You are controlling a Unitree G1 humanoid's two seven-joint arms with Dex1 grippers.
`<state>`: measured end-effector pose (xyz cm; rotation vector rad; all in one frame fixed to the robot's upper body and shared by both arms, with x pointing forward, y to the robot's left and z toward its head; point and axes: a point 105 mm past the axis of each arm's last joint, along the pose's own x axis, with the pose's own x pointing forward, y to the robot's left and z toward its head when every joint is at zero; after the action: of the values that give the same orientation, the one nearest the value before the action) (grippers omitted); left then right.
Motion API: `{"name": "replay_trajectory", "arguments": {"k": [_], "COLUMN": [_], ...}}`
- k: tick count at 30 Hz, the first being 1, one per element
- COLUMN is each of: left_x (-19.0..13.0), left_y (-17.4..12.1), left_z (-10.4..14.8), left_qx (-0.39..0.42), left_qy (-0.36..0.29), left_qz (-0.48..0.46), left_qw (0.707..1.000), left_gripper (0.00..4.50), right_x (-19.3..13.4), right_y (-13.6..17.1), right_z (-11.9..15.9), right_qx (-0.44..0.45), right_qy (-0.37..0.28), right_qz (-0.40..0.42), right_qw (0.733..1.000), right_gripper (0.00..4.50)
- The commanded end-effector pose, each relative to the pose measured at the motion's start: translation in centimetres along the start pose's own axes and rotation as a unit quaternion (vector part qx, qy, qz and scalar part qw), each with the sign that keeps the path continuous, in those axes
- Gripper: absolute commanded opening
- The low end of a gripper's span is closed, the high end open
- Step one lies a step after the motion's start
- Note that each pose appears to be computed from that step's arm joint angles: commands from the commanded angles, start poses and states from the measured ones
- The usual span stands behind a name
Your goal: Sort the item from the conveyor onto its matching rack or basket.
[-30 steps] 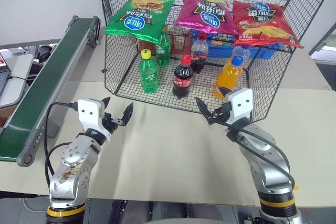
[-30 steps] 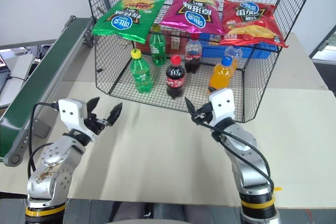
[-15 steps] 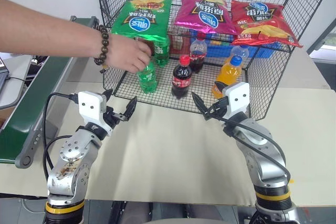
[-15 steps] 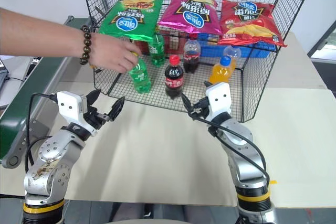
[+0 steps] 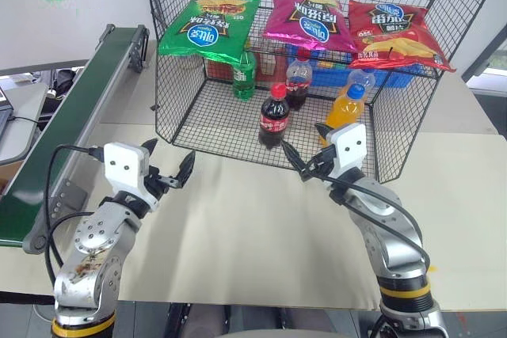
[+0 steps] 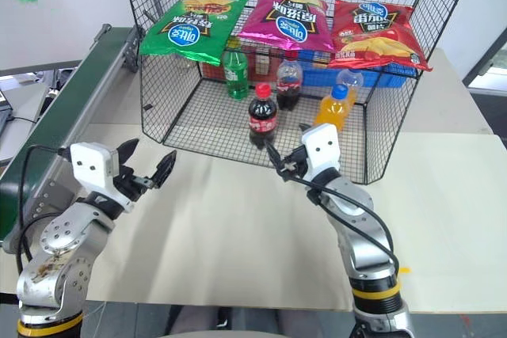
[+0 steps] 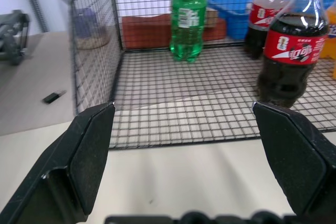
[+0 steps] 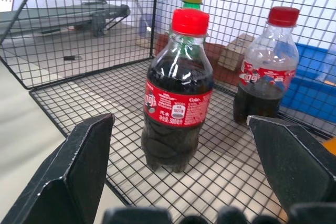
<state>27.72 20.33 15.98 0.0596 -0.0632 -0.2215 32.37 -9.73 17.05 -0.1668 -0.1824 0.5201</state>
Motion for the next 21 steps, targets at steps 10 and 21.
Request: {"name": "replay_trajectory", "arguments": {"k": [10,21], "left_x": [-2.2,-2.8], "left_y": [2.8,4.1], "left_z": [0.4,-0.3], "left_qx": [-0.017,-0.011], "left_qy": [-0.002,0.008], "left_qz": [0.058,0.083], "left_qw": [0.998,0.996], "left_gripper": [4.47,4.47], "right_x": [1.2,1.0], "right_y": [1.4,1.5], "right_z": [2.0,2.0], "right_qx": [-0.005,-0.007], "right_qy": [-0.035,-0.035], "right_qz": [0.073,0.077], "right_qw": [0.997,0.996], "right_gripper": [4.5,4.5]}}
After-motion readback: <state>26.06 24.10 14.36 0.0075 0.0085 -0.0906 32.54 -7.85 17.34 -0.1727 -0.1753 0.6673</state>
